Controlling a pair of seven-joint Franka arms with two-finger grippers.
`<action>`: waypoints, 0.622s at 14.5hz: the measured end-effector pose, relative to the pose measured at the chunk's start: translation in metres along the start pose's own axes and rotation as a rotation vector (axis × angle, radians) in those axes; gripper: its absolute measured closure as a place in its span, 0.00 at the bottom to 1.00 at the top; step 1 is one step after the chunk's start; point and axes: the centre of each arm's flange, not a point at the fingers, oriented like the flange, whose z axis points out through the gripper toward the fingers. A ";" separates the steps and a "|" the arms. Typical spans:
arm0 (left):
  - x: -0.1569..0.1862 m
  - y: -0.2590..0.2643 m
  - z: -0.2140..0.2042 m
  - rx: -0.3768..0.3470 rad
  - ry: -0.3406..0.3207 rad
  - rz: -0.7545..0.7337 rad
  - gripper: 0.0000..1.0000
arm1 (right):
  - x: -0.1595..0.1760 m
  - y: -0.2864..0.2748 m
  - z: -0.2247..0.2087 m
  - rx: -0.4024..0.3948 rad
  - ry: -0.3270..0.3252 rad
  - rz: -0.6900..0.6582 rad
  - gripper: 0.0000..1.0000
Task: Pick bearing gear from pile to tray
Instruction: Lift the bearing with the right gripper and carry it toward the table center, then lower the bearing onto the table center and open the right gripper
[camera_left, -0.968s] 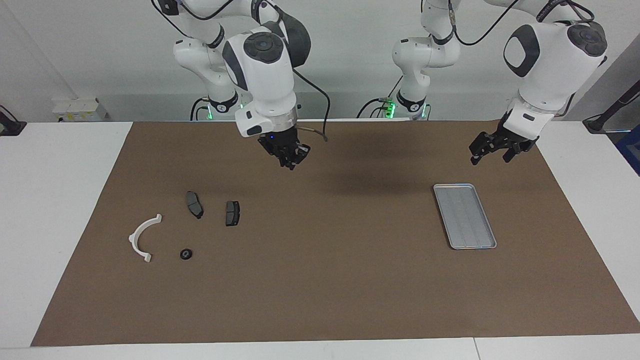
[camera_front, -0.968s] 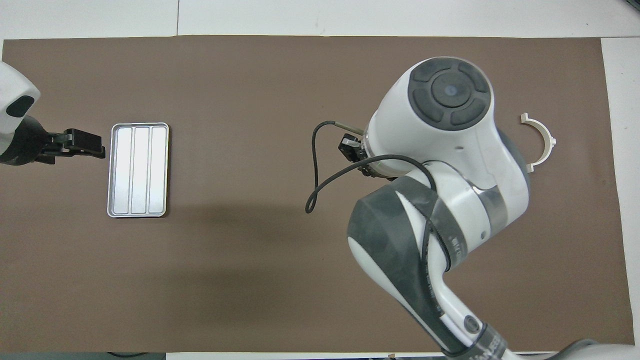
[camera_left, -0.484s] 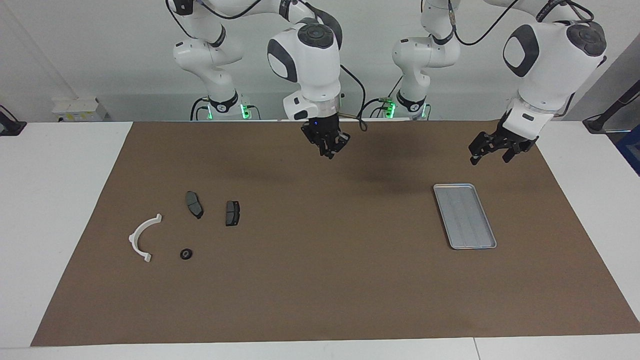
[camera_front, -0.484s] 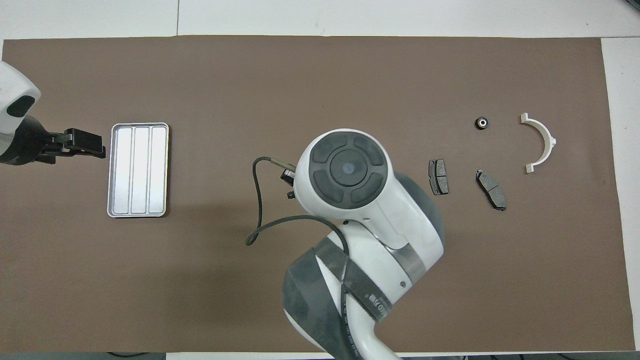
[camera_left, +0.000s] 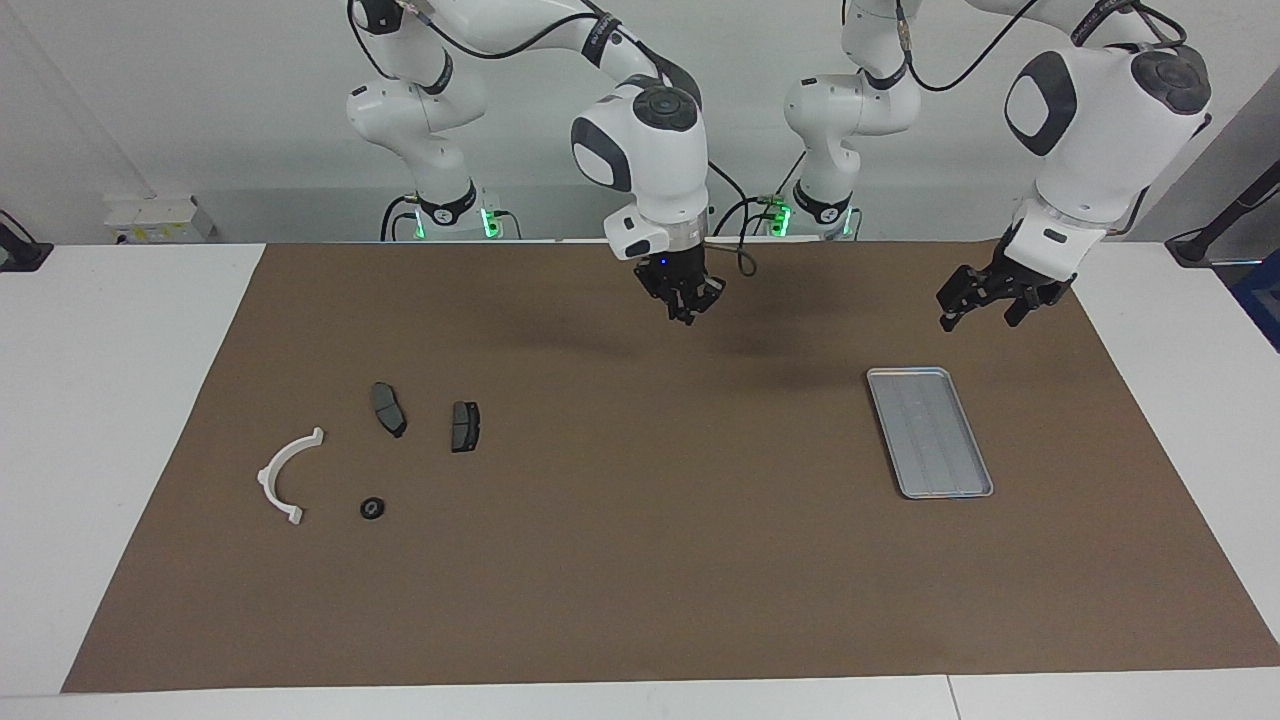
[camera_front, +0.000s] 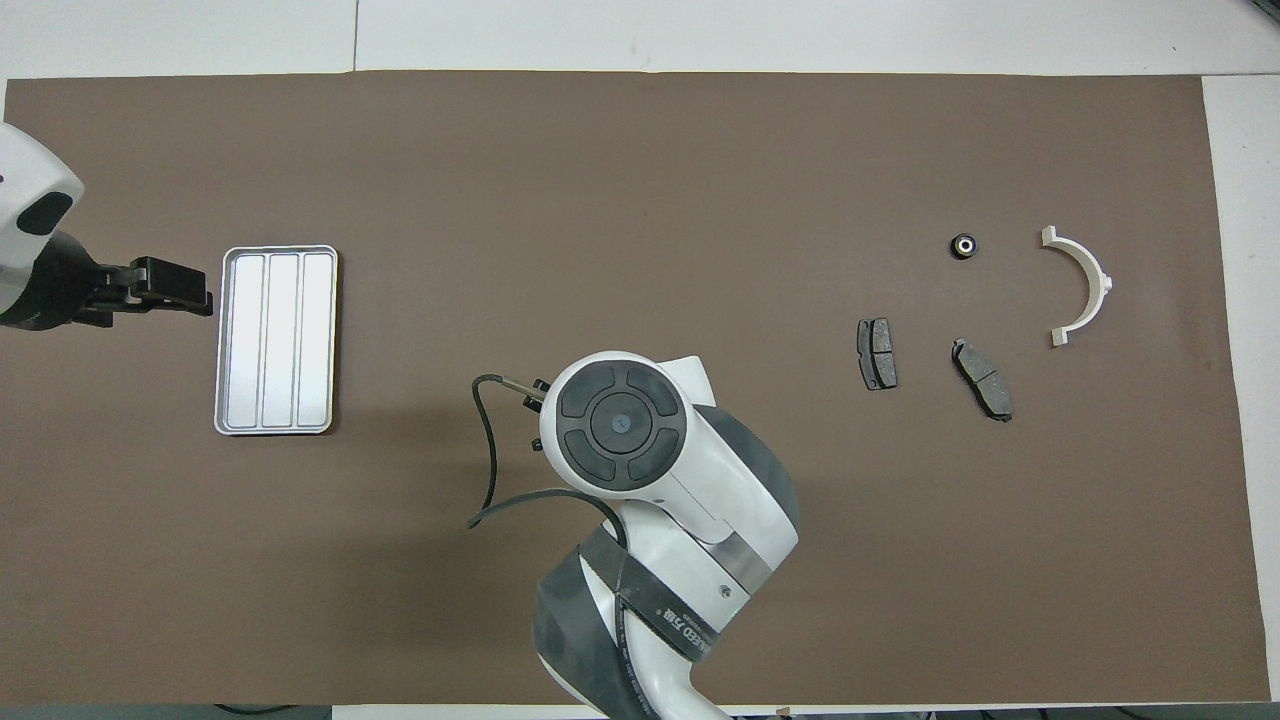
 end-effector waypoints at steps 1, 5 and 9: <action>0.000 -0.001 0.001 0.000 0.001 -0.001 0.00 | 0.001 0.001 0.007 -0.005 0.000 -0.002 0.76; -0.001 -0.002 0.000 0.000 0.005 -0.003 0.00 | 0.004 0.005 0.034 -0.045 0.021 -0.026 0.76; -0.002 0.000 0.001 0.000 0.004 0.000 0.00 | 0.006 0.012 0.077 -0.107 0.060 -0.063 0.76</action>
